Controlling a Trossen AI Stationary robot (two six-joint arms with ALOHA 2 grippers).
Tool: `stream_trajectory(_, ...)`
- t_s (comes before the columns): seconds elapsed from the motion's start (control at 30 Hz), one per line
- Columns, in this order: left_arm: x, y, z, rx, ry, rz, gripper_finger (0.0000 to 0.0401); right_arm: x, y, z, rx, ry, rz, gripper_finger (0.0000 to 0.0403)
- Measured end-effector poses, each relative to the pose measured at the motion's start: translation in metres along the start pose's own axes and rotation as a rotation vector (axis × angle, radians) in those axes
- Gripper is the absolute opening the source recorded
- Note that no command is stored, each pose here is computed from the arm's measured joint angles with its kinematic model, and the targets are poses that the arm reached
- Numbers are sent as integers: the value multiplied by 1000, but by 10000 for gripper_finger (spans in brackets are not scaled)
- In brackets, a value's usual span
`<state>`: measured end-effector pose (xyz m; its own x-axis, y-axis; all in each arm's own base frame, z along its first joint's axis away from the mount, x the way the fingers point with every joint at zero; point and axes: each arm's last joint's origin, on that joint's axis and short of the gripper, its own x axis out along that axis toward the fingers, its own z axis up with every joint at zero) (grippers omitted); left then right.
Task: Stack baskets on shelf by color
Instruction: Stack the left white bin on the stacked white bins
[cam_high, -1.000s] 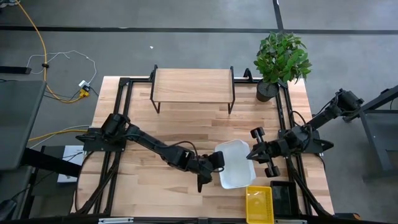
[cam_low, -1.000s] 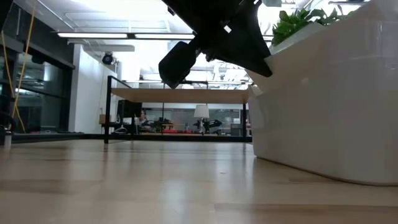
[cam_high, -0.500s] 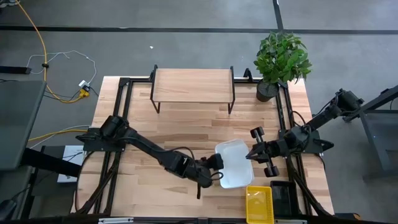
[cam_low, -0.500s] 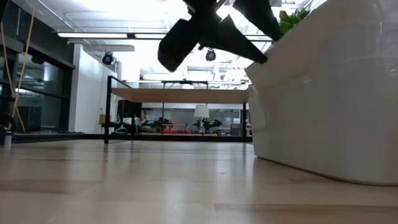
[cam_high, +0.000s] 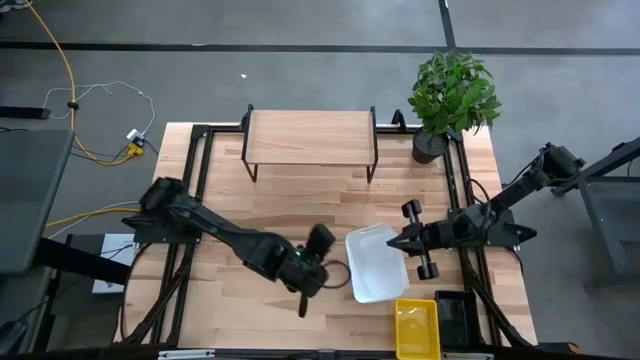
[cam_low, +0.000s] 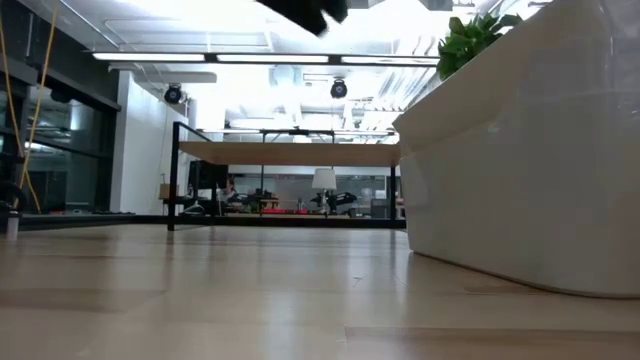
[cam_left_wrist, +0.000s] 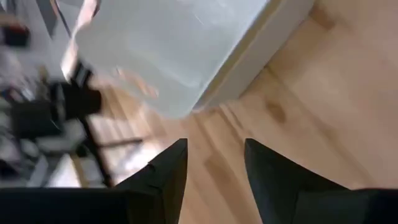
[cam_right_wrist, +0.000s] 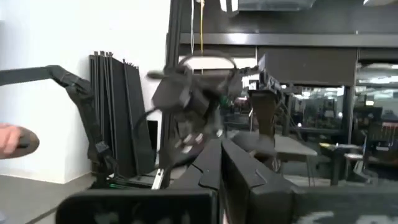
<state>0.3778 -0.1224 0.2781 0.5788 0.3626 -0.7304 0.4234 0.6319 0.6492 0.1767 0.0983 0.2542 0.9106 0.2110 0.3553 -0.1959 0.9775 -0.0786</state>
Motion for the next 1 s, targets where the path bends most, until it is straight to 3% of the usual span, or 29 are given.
stream_trajectory(0.1, -20, 7, -12, -160, 4, -36, 134, 0, -1, -1, 48, 18, -32, 0)
stream_trajectory(0.23, -45, 8, -30, -309, -50, -9, 101, -1, -4, -8, 113, 96, -166, 0)
stream_trajectory(0.43, -60, -18, -55, -436, -314, 135, 11, 11, -4, -6, 143, 280, -277, 0)
stream_trajectory(0.57, -52, -39, -81, -556, -476, 283, 10, 27, -1, 1, 168, 501, -333, 0)
stream_trajectory(0.73, -38, -57, -109, -692, -645, 422, 3, 49, -1, 12, 190, 612, -472, 0)
stream_trajectory(0.8, -37, -58, -114, -734, -714, 441, 2, 53, 0, 19, 207, 675, -489, 0)
stream_trajectory(1.0, -40, -59, -119, -819, -743, 414, 0, 79, 11, 41, 285, 864, -576, 0)
